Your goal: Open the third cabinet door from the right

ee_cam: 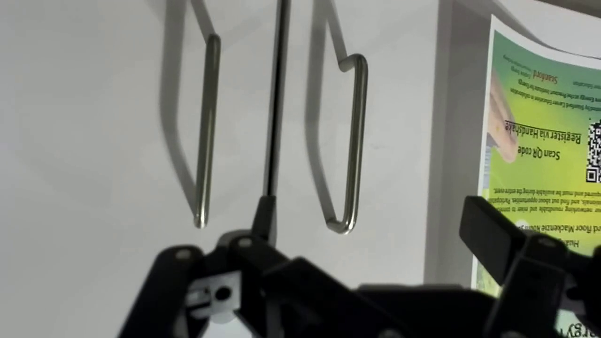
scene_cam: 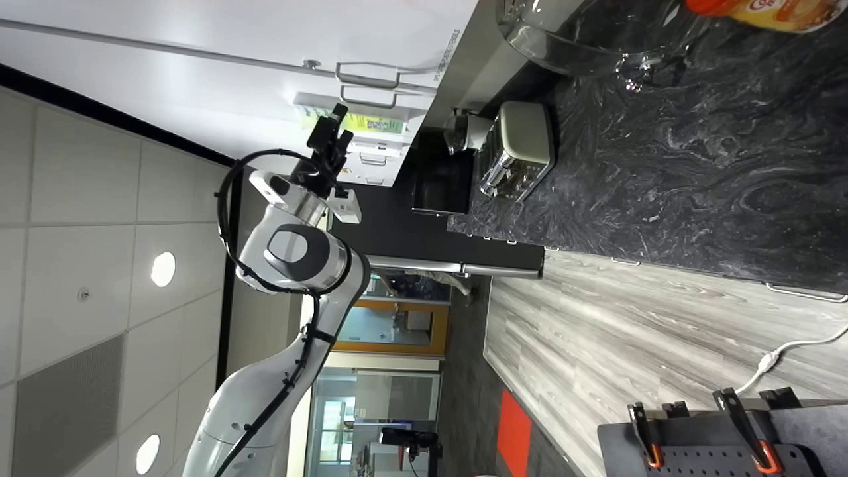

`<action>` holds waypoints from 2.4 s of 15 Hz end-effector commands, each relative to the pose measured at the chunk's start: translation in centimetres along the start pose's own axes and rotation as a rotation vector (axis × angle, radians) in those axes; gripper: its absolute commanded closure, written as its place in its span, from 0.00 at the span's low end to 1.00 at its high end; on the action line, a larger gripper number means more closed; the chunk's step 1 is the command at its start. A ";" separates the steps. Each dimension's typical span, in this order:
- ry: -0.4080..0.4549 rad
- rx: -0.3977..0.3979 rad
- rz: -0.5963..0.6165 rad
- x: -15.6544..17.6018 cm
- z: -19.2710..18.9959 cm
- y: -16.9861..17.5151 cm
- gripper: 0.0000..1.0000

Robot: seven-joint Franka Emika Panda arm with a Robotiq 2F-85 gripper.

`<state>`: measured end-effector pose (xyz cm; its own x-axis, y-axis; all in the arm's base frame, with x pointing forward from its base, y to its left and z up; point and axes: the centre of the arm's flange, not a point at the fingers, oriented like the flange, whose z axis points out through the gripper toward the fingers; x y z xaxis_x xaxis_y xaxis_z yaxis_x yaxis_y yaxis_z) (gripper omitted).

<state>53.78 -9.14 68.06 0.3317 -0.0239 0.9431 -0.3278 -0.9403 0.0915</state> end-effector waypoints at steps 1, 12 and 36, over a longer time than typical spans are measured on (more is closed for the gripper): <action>0.029 -0.007 0.005 0.6 2.4 -0.7 0.00; 0.053 -0.029 -0.019 1.1 5.1 -1.4 0.25; 0.050 -0.148 0.062 -2.9 -5.3 -10.5 0.97</action>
<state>54.20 -3.56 66.75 0.2541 -0.0943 0.9626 -0.4831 -0.8746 0.0418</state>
